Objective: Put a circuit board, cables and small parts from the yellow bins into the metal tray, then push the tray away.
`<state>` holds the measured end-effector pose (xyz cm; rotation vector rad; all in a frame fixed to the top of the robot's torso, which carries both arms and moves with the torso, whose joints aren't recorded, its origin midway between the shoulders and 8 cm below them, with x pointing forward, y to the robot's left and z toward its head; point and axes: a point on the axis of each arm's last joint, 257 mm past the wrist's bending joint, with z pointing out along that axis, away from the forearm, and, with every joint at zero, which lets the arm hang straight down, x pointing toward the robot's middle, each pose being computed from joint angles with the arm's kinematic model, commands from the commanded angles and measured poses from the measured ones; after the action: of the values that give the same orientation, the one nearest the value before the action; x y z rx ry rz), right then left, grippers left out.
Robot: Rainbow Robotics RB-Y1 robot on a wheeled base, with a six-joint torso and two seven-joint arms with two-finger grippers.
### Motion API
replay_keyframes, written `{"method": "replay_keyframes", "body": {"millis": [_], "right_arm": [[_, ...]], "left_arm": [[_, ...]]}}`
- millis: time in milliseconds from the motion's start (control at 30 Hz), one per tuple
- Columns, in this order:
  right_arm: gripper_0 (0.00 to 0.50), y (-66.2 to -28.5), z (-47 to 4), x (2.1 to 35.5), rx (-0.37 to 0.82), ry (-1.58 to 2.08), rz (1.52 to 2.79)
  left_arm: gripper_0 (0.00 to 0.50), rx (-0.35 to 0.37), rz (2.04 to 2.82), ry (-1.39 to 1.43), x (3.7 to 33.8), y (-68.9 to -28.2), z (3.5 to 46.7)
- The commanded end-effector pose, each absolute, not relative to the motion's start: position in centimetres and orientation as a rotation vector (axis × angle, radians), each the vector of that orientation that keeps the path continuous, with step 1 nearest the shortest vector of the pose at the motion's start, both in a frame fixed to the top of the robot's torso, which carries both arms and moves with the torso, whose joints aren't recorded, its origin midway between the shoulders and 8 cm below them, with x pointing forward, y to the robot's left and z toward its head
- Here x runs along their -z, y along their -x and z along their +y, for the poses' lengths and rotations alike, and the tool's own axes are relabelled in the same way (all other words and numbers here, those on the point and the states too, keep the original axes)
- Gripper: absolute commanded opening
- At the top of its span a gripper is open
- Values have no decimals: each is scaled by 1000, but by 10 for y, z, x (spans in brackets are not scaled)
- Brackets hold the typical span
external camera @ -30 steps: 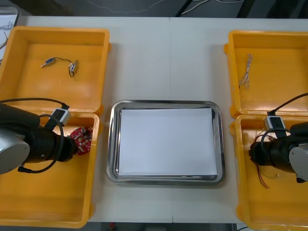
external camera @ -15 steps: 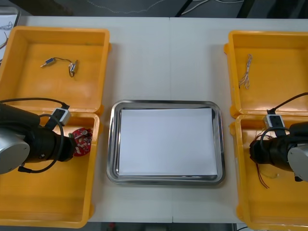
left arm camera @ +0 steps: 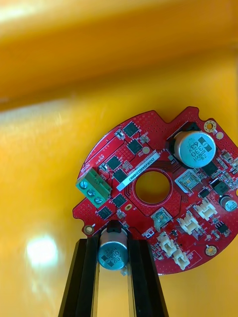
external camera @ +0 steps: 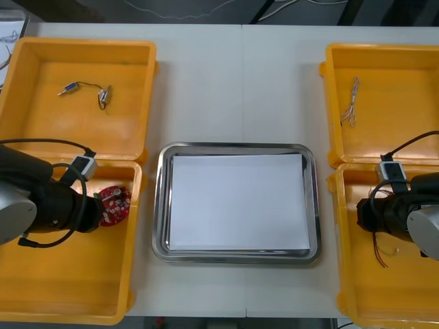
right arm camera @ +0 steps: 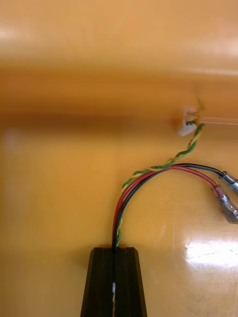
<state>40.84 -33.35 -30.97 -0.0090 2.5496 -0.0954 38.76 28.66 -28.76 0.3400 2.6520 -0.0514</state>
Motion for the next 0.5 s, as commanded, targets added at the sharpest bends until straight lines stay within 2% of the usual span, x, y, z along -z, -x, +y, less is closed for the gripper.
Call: {"method": "replay_keyframes", "body": {"millis": [33,267,300,500], "right_arm": [[0,-404,-338,285,103,24,2533],[0,-390,-362,226,91,-28,2522],[0,-390,-362,226,91,-28,2522],[0,-365,-391,169,113,-38,2531]], "left_arm": [[0,-20,2611,-470,251,-383,303],[0,-37,2615,-452,241,-362,324],[0,-37,2615,-452,241,-362,324],[0,-33,2605,-402,241,-347,345]]}}
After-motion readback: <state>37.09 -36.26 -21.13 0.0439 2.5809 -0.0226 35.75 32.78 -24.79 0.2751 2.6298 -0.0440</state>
